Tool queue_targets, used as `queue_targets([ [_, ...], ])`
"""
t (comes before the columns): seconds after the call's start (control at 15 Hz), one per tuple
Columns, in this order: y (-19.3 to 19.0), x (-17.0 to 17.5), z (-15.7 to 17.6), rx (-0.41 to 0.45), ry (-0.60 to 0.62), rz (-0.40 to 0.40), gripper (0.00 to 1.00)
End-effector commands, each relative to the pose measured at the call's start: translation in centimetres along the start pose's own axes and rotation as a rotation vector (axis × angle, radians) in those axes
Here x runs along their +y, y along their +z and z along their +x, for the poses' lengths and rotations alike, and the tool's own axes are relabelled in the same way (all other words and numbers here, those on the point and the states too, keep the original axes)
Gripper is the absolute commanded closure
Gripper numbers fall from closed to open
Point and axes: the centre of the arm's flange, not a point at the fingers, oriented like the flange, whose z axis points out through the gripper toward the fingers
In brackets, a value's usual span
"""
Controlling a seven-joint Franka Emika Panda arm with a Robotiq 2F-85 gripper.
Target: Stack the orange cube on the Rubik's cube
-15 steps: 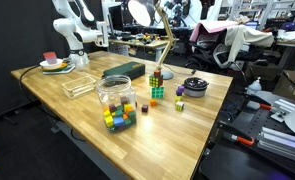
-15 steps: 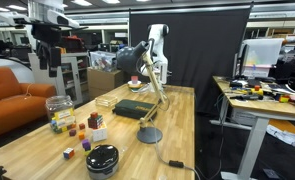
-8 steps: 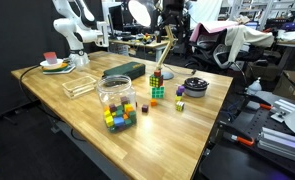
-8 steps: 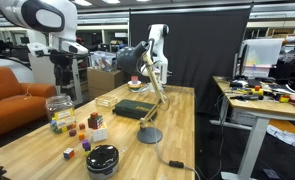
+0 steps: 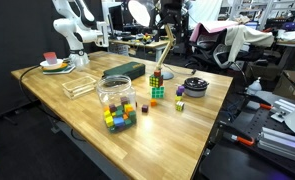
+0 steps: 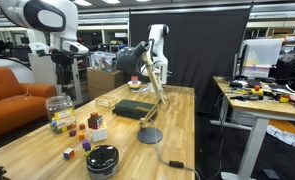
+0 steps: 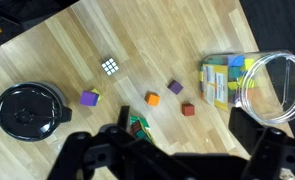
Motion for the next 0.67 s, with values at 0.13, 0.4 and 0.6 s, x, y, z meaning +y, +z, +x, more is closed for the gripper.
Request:
queue_targets([
  [0.13,2.1,-2.4,0.4,0.042,0.006,0.021,0.00],
  [0.4,6.3,-5.1,-0.6,0.039,-0.021,-0.091,0.00],
  [0.6,9.0,-5.5,-0.4,0.047,-0.005,-0.138,0.00],
])
